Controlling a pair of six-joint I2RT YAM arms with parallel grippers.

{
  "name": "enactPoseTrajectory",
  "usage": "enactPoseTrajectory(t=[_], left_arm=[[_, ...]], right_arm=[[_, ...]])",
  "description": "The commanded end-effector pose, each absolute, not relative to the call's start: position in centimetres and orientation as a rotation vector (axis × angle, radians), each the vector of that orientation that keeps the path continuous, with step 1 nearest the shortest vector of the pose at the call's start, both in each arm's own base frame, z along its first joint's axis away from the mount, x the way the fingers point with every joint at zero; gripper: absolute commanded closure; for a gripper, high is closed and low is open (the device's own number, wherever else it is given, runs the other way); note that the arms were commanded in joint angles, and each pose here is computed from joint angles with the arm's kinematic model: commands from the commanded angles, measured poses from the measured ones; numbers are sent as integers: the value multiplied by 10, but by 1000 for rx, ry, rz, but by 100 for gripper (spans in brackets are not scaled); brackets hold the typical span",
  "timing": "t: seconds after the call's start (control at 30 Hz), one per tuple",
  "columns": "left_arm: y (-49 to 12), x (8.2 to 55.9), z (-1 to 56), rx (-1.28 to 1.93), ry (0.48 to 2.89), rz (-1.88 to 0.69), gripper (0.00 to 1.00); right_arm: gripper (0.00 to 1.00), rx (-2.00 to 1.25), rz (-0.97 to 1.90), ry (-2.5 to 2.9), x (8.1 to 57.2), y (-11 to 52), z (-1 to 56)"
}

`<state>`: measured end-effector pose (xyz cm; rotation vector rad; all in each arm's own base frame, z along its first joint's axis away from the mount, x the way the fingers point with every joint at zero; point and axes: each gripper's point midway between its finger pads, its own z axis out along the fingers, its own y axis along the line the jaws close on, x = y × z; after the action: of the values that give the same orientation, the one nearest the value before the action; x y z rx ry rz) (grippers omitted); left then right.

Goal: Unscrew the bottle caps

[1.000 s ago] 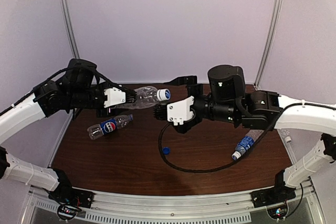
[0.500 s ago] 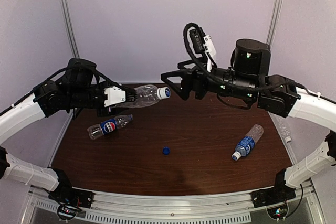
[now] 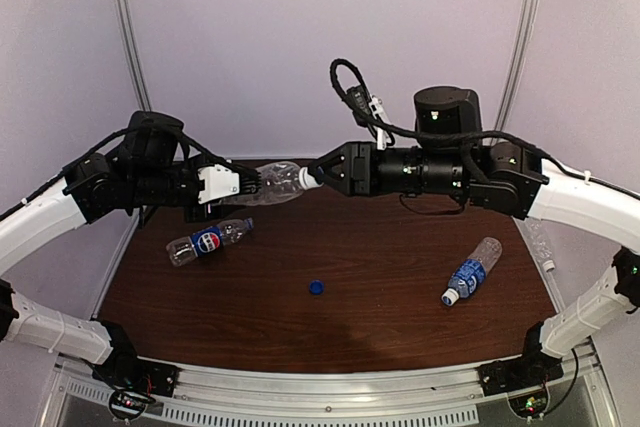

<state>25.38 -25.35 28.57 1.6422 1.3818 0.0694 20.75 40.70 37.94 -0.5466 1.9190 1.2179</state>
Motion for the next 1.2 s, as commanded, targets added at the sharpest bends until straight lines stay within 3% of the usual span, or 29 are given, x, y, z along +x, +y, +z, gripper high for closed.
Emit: enactPoseTrajectory(t=[0.0,0.1,0.23,0.43,0.6,0.8,0.87,1.17], left_arm=[[-256,255,293,1606,1363,55,70],[-256,255,292,1607,1363,57,70],[-255,255,292,1607,1364,57,70],[-255,255,292,1609,1363,58,70],[-255,254,292,1609,1362,58,70],[-255,255,294,1609,1353,61,70],[-255,255,295,1608,1354,63,70],[-257,257,294,1613,1355,64,70]], right_arm=[[66,-548,1264,1957,206,410,375],[57,-565,1297,1982,204,415,371],[58,-572,1306,1993,203,418,368],[76,-556,1273,1983,207,413,369],[81,-591,1207,1971,210,410,366],[91,-1109,963,1664,188,406,360],[100,-1306,797,1503,184,405,353],[100,-1793,162,884,188,395,347]])
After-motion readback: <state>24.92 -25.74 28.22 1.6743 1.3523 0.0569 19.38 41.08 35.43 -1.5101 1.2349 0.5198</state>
